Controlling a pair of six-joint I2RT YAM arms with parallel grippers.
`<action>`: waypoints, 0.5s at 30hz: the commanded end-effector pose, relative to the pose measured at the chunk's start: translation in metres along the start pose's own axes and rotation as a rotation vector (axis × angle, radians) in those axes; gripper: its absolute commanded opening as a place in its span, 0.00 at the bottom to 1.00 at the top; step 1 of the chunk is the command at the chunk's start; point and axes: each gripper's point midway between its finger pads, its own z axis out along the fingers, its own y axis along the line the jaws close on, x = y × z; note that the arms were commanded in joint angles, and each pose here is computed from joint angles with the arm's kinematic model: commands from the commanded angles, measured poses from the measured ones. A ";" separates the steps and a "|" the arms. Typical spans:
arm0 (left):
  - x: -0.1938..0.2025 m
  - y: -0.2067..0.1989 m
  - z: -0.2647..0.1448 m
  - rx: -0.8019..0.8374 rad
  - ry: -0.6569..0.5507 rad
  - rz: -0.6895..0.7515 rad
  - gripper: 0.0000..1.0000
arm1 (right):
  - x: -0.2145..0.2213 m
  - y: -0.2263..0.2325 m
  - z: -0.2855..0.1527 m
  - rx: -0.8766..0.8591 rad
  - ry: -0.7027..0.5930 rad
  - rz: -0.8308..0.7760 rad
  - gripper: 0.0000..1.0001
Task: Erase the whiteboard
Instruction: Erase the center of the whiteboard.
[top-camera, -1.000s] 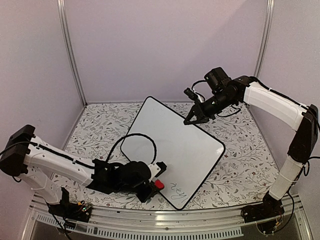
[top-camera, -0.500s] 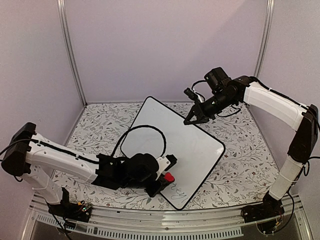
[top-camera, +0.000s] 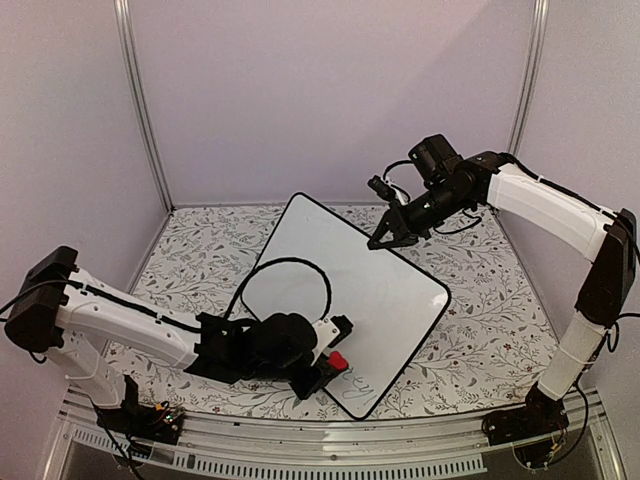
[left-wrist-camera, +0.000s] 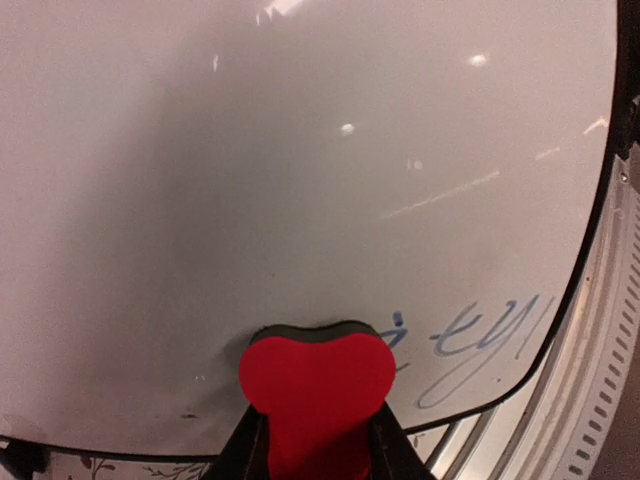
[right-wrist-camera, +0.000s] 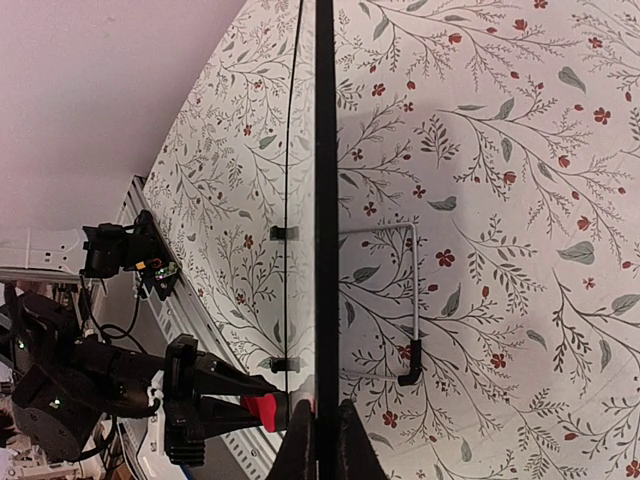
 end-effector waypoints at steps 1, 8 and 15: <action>0.039 0.003 0.004 -0.008 0.107 -0.002 0.00 | 0.025 0.005 0.020 -0.021 0.108 0.003 0.00; 0.063 0.013 0.004 -0.041 0.162 -0.018 0.00 | 0.025 0.005 0.020 -0.021 0.109 0.002 0.00; 0.055 0.018 -0.008 -0.058 0.122 -0.023 0.00 | 0.025 0.005 0.020 -0.021 0.109 0.004 0.00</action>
